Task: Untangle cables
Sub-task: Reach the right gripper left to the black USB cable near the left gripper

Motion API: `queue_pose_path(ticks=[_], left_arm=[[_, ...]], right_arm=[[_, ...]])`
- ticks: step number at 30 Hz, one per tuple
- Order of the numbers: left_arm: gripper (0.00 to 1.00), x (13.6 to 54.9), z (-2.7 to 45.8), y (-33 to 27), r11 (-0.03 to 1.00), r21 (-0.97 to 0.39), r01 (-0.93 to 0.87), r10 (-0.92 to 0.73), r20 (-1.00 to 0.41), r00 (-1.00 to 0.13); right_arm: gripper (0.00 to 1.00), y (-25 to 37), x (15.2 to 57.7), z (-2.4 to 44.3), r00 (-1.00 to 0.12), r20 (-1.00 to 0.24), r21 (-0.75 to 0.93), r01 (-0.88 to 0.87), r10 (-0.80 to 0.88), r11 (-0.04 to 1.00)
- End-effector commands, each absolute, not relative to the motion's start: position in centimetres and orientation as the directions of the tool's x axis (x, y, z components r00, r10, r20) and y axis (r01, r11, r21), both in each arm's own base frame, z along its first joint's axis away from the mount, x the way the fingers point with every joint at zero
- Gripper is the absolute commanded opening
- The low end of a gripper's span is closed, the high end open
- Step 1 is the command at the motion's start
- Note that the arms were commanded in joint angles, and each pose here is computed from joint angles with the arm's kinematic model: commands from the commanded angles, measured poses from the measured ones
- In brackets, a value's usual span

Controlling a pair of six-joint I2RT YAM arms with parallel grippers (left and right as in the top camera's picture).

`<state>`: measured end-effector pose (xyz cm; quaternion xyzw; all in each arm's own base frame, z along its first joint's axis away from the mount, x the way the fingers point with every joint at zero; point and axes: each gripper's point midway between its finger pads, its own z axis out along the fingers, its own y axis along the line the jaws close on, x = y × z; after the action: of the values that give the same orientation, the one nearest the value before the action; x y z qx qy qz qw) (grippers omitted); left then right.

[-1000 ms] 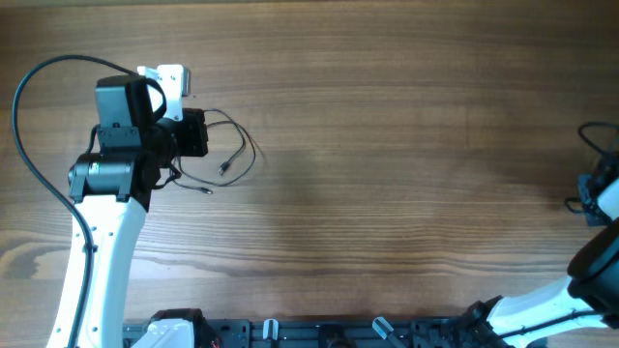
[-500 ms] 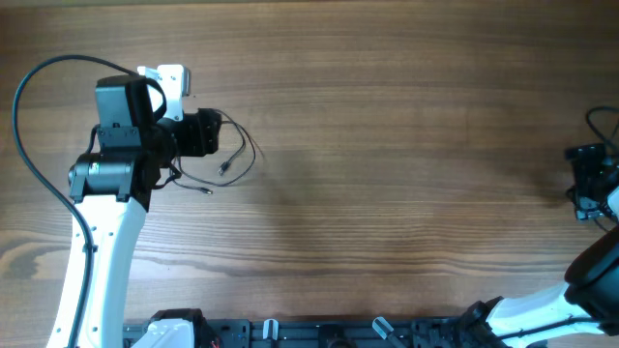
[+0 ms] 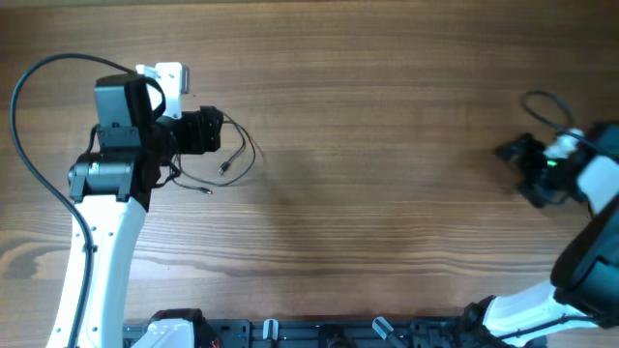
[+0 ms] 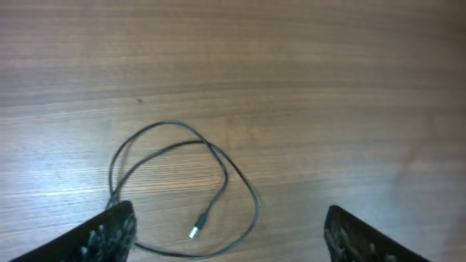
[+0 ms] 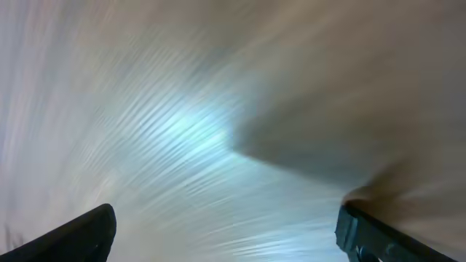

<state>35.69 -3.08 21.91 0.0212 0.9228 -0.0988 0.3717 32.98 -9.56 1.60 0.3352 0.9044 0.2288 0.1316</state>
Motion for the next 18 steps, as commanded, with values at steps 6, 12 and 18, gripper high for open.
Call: queue_pose_path(ticks=[6,12,18], left_arm=[[0.96,36.5,20.6,0.6,0.987,-0.116,-0.11,-0.16,-0.665,-0.73],[0.98,36.3,21.1,6.3,0.918,-0.152,-0.366,-0.367,-0.676,-0.639],[0.96,35.3,21.5,10.1,0.843,-0.299,-0.448,-0.525,-0.638,-0.563]], right_arm=[[1.0,11.3,31.0,-1.1,-0.996,-0.094,0.562,-0.051,0.002,0.826],[1.0,20.6,29.4,-0.4,-0.948,-0.209,0.565,-0.316,-0.239,0.762],[1.0,27.0,27.6,0.9,-0.899,-0.291,0.606,-0.439,-0.328,0.664]])
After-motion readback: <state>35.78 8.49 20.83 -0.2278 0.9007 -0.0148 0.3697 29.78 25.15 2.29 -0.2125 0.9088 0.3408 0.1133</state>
